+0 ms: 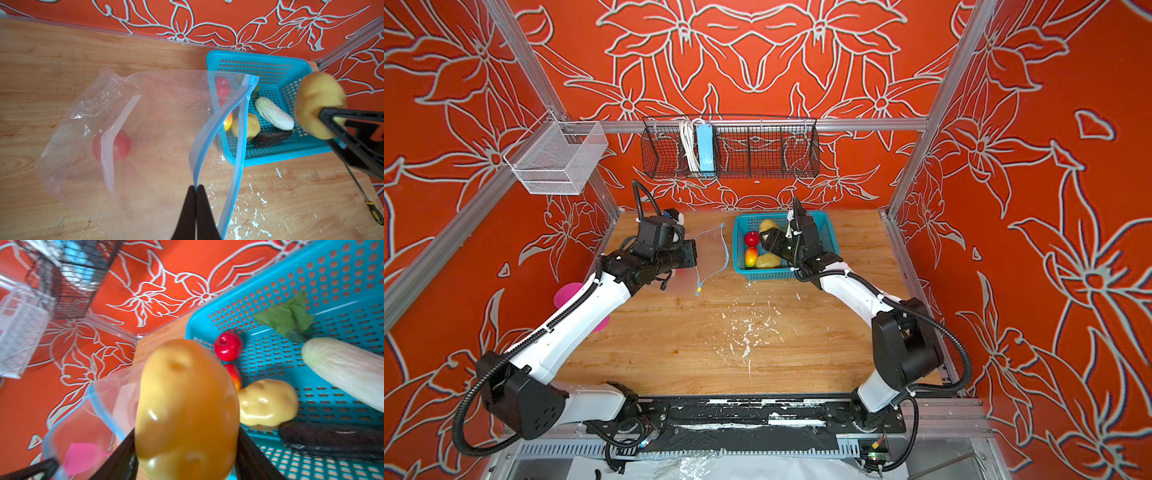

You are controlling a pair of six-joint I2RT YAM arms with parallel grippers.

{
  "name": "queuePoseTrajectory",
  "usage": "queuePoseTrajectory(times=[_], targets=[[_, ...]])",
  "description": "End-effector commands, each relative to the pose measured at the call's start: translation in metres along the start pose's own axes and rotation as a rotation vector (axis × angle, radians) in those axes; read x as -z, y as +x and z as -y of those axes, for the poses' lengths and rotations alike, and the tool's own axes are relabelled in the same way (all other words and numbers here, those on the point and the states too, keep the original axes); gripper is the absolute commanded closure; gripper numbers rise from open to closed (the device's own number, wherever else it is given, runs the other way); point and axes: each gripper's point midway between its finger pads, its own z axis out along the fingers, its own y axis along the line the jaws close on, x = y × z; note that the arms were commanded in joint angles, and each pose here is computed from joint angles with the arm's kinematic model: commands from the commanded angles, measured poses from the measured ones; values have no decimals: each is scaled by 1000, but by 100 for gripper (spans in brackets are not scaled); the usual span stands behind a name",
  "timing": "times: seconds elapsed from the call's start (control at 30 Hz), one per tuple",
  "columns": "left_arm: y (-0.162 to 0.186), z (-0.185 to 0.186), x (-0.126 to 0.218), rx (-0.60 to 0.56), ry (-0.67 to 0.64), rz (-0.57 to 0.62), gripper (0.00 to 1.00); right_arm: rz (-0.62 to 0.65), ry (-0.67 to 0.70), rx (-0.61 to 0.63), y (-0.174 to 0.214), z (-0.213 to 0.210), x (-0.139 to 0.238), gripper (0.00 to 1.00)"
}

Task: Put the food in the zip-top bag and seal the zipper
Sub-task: 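Lift the yellow potato and carry it to the bag opening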

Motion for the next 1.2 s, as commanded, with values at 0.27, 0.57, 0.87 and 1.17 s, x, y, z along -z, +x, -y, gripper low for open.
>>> queuePoseTrajectory(times=[0.27, 0.57, 0.87, 1.17], targets=[[3, -1, -3, 3, -3, -7, 100, 7, -84, 130, 24, -47, 22, 57], [2, -3, -2, -1, -13, 0, 100, -28, -144, 141, 39, -72, 16, 57], [3, -1, -2, 0, -5, -4, 100, -98, -164, 178, 65, -93, 7, 57], [2, -1, -2, -1, -1, -1, 100, -141, -182, 217, 81, -113, -5, 57]])
